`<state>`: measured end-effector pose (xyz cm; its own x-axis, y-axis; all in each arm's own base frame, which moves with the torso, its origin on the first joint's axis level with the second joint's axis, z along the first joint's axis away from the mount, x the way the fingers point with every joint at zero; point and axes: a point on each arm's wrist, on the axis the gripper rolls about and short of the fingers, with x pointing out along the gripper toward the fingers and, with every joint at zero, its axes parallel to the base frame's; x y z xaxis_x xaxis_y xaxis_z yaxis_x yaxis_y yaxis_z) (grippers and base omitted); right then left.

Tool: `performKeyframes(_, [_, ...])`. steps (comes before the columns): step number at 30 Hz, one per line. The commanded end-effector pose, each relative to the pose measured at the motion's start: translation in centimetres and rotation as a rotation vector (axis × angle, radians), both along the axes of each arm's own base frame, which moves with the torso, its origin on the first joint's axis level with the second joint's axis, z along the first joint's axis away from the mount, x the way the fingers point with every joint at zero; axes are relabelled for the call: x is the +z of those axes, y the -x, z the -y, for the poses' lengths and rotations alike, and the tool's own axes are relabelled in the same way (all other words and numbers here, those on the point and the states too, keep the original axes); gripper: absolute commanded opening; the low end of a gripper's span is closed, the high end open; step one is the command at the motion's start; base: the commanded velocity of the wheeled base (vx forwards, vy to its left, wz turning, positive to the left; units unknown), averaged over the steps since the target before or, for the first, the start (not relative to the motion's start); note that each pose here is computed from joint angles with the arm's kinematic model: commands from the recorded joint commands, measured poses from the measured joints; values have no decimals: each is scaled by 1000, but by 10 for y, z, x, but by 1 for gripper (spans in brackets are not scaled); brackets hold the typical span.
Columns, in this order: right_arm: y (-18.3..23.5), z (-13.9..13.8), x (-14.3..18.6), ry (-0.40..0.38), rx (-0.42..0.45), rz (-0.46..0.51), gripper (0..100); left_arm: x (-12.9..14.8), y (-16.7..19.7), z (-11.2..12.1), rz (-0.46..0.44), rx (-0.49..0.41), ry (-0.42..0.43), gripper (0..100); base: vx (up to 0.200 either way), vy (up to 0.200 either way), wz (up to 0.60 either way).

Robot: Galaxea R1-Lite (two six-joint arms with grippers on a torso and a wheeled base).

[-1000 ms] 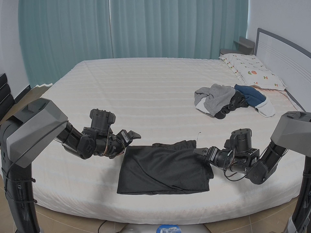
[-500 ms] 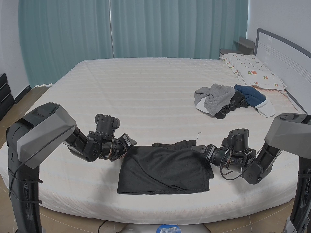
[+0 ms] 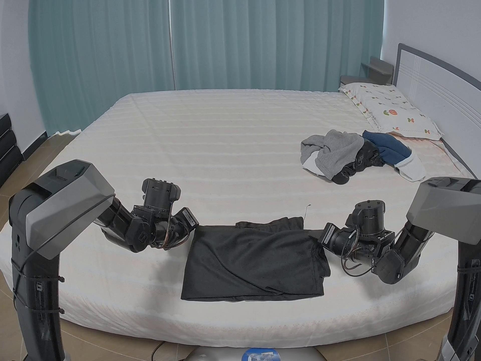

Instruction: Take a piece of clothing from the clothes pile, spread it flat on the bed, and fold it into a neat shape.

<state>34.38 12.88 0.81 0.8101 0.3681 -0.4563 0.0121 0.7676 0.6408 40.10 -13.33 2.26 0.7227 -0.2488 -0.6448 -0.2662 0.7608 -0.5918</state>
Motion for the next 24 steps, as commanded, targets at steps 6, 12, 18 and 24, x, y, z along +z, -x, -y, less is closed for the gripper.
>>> performKeyframes(6, [-5, 2, 3, 0, -29, 22, 0, -1, 2, -1, -5, 3, -6, 0, 0, 0, 0])
performKeyframes(12, [-11, 0, 10, -22, -28, 111, 0, -2, 3, -2, -10, 8, -9, 0, 0, 0, 0])
performKeyframes(18, [-17, -1, 17, -21, -21, 156, 0, 1, 4, -2, -5, 11, -6, 0, 0, 0, 0])
performKeyframes(24, [-27, -2, 8, -16, -30, 151, 0, 7, 4, -2, 1, 19, 29, 0, 0, 0, 0])
